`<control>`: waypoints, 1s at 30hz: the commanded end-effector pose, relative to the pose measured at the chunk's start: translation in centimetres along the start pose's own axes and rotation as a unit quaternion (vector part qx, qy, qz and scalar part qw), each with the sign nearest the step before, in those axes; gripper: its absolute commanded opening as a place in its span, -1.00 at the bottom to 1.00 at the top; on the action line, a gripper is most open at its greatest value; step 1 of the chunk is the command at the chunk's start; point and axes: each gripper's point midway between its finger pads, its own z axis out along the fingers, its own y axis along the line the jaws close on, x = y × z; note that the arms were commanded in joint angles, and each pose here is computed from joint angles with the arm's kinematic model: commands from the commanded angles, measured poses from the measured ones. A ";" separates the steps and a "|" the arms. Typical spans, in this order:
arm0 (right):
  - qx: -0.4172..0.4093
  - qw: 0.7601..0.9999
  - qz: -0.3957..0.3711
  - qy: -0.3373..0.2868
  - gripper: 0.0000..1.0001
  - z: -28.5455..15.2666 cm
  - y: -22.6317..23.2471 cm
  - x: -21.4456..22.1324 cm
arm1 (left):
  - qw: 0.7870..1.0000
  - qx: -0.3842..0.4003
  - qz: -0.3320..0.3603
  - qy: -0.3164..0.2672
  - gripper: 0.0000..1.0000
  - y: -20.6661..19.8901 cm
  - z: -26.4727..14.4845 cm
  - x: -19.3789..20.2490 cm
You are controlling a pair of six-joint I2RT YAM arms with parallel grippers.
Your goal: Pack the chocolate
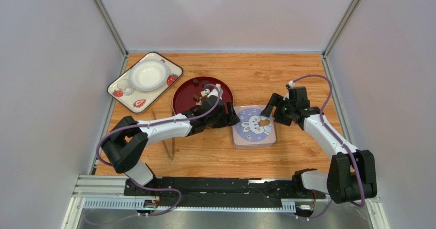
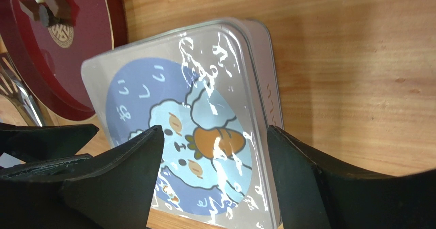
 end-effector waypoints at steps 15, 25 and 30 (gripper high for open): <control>-0.016 1.000 0.011 -0.018 -0.06 3.5 0.1 -5.3 | 1.000 -0.005 0.027 -0.011 0.31 0.4 3.4 -4.9; -0.006 0.999 0.029 0.024 -0.15 5.9 -1.0 -4.1 | 0.999 -0.029 0.027 0.025 -0.13 2.3 5.3 -3.9; 0.019 0.997 0.047 0.054 -0.19 6.9 -2.4 -2.6 | 0.998 -0.038 0.022 0.050 -0.40 3.1 5.9 -2.8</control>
